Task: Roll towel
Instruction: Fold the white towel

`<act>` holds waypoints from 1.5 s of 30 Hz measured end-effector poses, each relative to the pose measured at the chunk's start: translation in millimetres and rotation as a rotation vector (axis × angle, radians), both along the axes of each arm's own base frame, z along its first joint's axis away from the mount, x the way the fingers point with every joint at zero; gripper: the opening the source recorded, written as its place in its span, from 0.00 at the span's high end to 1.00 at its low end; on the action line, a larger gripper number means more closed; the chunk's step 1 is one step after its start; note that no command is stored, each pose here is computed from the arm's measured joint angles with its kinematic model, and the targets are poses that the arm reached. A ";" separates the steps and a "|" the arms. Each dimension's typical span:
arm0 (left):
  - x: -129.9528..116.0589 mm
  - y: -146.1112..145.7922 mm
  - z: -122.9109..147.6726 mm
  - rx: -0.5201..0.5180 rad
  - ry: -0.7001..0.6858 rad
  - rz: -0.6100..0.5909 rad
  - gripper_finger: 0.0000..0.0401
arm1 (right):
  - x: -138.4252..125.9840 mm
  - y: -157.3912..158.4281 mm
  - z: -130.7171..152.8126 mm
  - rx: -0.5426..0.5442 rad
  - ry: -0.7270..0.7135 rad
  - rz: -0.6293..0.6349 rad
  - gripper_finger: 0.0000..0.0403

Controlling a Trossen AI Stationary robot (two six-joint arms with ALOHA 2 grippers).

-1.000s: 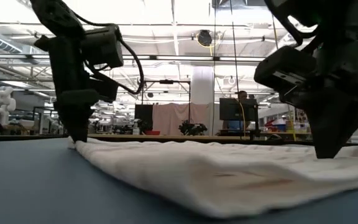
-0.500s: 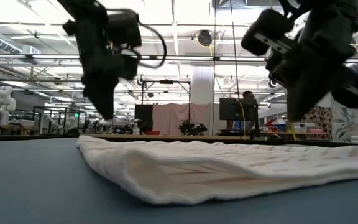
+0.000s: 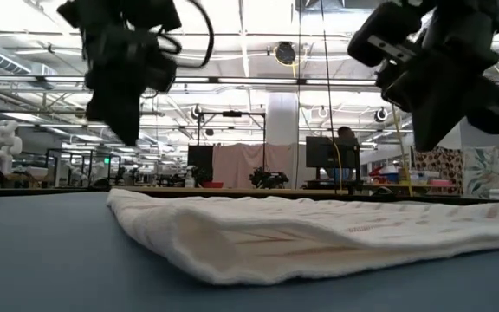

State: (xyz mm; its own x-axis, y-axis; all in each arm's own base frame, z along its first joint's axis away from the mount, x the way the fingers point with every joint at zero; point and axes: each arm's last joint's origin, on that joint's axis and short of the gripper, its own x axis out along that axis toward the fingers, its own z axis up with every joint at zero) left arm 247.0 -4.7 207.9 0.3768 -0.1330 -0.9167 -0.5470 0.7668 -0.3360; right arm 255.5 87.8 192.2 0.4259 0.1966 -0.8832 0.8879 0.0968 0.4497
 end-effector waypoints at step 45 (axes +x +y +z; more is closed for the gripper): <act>9.2 67.7 -66.5 0.188 0.304 -0.048 0.78 | 11.2 39.6 -40.6 0.128 0.029 -0.125 1.00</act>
